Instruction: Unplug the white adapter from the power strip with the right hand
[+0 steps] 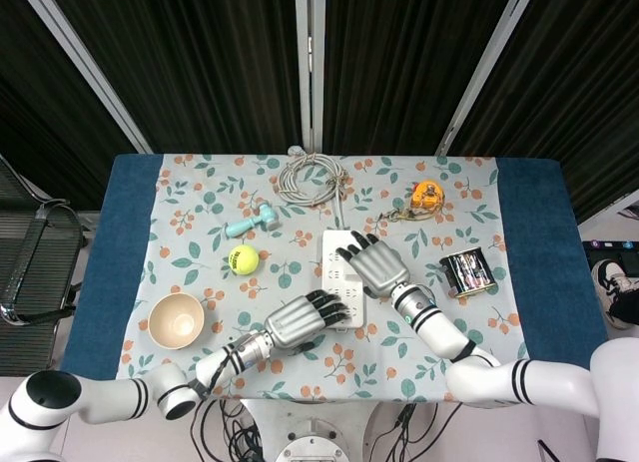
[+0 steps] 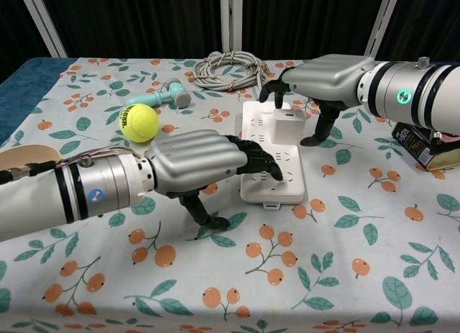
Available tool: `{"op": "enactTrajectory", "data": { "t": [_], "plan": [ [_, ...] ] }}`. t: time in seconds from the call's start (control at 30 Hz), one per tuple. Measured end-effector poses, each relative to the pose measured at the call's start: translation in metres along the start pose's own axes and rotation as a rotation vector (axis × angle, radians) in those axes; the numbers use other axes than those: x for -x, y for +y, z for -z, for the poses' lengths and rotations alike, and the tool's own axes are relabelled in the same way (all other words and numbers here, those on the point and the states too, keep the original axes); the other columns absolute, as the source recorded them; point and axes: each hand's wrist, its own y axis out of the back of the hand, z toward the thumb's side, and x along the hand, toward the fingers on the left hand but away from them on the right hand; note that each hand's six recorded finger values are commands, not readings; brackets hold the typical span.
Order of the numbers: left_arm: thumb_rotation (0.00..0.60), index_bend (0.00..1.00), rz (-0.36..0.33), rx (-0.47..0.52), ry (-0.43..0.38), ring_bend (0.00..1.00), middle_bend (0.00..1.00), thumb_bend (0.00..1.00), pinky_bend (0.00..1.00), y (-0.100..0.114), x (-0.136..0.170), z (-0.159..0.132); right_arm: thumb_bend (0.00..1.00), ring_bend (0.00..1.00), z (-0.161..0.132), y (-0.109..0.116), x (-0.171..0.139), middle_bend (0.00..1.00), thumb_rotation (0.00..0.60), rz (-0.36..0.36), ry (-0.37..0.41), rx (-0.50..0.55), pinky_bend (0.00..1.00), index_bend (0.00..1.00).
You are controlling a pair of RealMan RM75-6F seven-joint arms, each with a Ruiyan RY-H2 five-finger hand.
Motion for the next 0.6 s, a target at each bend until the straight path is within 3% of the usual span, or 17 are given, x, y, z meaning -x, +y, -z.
{"op": "enactTrajectory", "data": {
  "t": [0.6],
  "plan": [
    [0.600,0.18,-0.002,0.062,0.010,0.11,0.22,0.24,0.17,-0.009,0.002,0.006,0.27,0.16,-0.007,-0.010,0.011,0.35,0.600,-0.007,0.005,-0.018,0.28,0.38]
  ]
}}
